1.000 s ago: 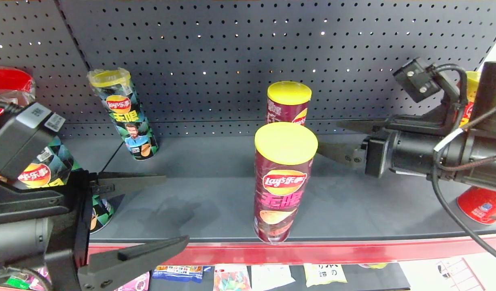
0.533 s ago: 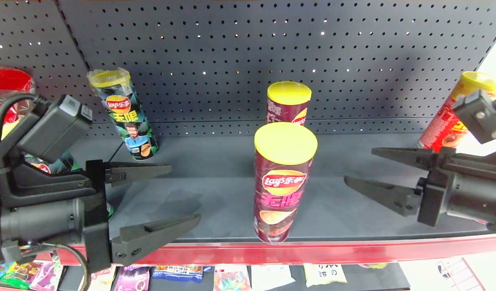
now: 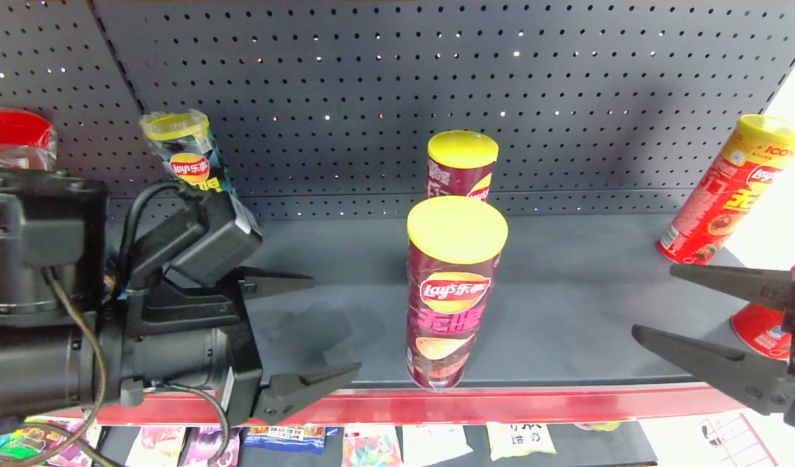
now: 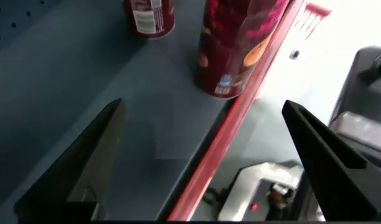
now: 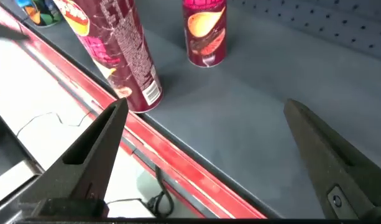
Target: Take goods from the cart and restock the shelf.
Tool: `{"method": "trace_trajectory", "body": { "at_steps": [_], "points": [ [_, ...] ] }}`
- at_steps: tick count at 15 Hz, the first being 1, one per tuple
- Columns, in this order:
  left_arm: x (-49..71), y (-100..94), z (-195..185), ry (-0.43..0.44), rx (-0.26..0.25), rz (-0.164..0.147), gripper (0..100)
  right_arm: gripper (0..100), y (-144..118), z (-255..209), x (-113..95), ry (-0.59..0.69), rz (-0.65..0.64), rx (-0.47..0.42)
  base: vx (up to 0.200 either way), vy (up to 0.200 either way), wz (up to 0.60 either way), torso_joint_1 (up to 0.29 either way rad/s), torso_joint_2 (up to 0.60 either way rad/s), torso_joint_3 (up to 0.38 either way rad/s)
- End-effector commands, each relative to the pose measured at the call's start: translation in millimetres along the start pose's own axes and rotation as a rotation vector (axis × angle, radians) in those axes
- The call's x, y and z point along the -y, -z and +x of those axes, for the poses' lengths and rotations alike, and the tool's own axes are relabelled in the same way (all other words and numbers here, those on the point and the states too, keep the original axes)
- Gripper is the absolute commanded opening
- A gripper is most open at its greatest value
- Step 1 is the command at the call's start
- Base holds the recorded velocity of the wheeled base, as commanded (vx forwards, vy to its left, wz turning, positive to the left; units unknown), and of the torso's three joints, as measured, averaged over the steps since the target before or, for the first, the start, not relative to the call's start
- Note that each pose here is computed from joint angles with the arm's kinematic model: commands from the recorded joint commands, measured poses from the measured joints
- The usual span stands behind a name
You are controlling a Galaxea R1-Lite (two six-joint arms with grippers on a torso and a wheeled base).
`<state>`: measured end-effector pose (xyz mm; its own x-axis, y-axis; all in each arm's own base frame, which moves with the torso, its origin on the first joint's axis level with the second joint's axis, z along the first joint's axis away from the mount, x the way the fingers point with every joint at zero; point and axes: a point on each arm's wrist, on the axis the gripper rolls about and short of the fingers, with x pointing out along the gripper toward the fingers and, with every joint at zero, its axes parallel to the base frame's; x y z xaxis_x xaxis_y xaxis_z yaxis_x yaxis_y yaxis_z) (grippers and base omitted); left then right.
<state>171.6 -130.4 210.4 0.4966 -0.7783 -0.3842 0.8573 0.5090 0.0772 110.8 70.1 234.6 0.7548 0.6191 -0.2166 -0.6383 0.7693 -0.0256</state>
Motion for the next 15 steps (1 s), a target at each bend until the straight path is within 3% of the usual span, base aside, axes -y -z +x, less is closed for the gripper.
{"method": "trace_trajectory", "body": {
  "at_steps": [1, 6, 8, 12, 15],
  "points": [
    [-1.2, 8.8, 13, 0.018, -0.052, -0.005, 100, 100, -2, -4, 0, 0.002, -0.002, 0.016, 0.000, 0.000, 0.00, 0.000, 0.00, 0.000],
    [-3.2, 15.1, 31, 0.041, -0.095, 0.005, 100, 100, -4, -4, 1, 0.019, -0.001, 0.023, 0.000, 0.000, 0.00, 0.000, 0.00, 0.000],
    [-7.1, 22.8, 39, 0.021, -0.139, 0.022, 100, 100, -10, -2, 1, 0.021, -0.003, 0.037, 0.000, 0.000, 0.00, 0.000, 0.00, 0.000],
    [-8.0, 29.2, 51, 0.018, -0.183, 0.018, 100, 100, -16, 1, 2, 0.023, -0.004, 0.043, 0.000, 0.000, 0.00, 0.000, 0.00, 0.000],
    [-10.9, 28.3, 58, 0.020, -0.188, 0.016, 100, 100, -19, 2, 3, 0.025, -0.005, 0.052, 0.000, 0.000, 0.00, 0.000, 0.00, 0.000]
  ]
}}
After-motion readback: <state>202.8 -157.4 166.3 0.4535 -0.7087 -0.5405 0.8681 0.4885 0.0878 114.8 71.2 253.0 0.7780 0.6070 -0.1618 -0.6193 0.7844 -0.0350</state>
